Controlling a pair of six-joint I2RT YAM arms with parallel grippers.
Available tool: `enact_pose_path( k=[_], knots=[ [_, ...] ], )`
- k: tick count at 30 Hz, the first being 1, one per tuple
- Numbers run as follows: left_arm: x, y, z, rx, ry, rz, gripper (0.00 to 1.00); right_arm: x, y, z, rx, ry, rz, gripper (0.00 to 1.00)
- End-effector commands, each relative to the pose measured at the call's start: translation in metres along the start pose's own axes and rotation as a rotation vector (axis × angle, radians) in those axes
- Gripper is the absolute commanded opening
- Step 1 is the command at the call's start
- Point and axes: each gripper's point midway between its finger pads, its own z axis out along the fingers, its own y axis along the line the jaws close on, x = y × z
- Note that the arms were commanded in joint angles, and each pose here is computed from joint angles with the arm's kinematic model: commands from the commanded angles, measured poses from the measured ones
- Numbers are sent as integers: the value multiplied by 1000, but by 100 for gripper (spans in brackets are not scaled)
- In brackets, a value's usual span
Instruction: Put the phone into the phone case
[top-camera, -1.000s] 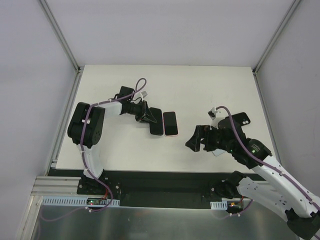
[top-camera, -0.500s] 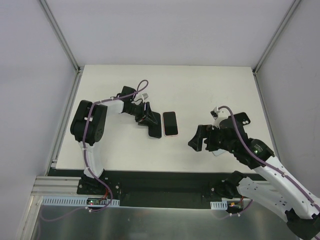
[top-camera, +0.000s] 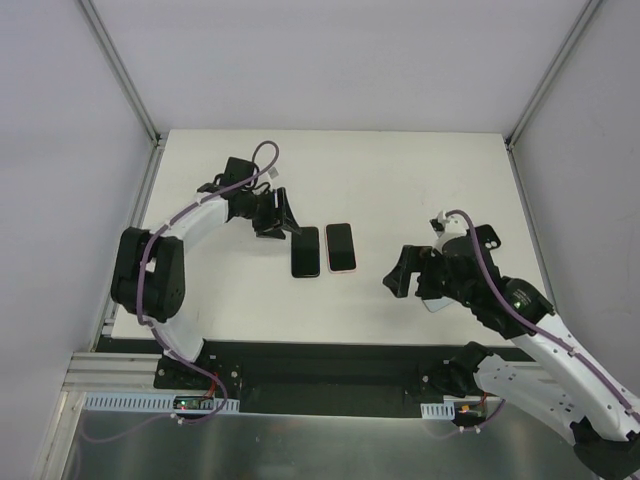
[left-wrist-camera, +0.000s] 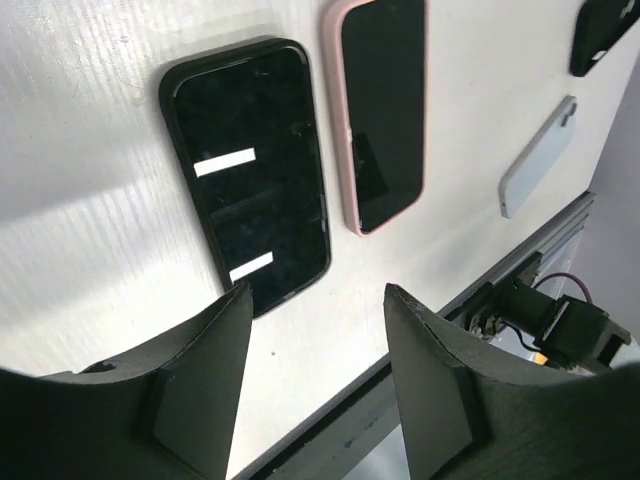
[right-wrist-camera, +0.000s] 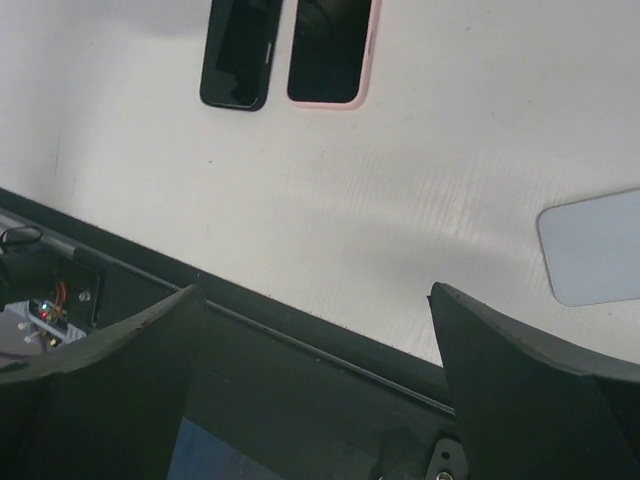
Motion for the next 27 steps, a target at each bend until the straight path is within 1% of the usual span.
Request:
enact_pose_path(
  k=[1, 2, 3, 4, 5, 6, 7, 8, 9, 10, 12, 13, 14, 16, 17, 19, 22, 24, 25, 26, 27],
  knots=[
    [-10, -32, -46, 16, -125, 127, 60, -15, -18, -2, 131, -61, 67, 96],
    [-9, -37, -52, 29, -135, 152, 67, -13, -25, -1, 173, -55, 80, 97],
    [-7, -47, -64, 46, -153, 179, 85, -17, -35, 0, 236, -82, 116, 97],
    [-4, -51, -69, 56, -158, 194, 99, -16, -43, 2, 282, -82, 133, 98],
    [-1, -59, -80, 71, -179, 233, 99, -16, -50, -1, 328, -83, 151, 100],
    [4, -61, -86, 75, -181, 245, 99, -20, -61, -2, 396, -115, 187, 100],
    [9, -60, -88, 72, -181, 255, 99, -20, -70, -1, 451, -119, 209, 100],
    [13, -64, -98, 76, -207, 292, 99, -18, -79, -4, 507, -117, 225, 96],
    [17, -64, -102, 70, -212, 305, 99, -22, -91, -7, 572, -144, 237, 96],
    [24, -56, -102, 48, -205, 304, 99, -22, -100, -6, 625, -153, 277, 96],
    [33, -52, -111, 29, -231, 351, 99, -24, -116, -9, 709, -176, 315, 96],
    [41, -42, -107, 13, -214, 351, 99, -25, -125, -8, 760, -184, 374, 96],
    [44, -38, -110, -3, -229, 384, 99, -20, -131, -11, 804, -175, 419, 96],
    [52, -19, -105, -59, -224, 361, 99, -16, -147, -11, 880, -167, 489, 96],
    [52, -13, -106, -90, -240, 352, 99, -15, -151, -11, 898, -174, 525, 96],
    [54, -7, -106, -112, -244, 337, 99, -8, -166, -9, 958, -166, 584, 96],
    [55, -7, -105, -111, -246, 313, 99, 0, -186, 2, 994, -137, 651, 96],
    [53, -6, -106, -119, -250, 308, 99, 1, -198, 5, 1025, -113, 664, 96],
    [55, -7, -105, -113, -247, 305, 99, -1, -212, 5, 1075, -107, 689, 96],
    [55, -9, -106, -105, -247, 305, 99, -11, -217, 4, 1089, -119, 695, 96],
    [56, -11, -106, -93, -243, 305, 99, -16, -224, 3, 1107, -103, 668, 96]
  ],
)
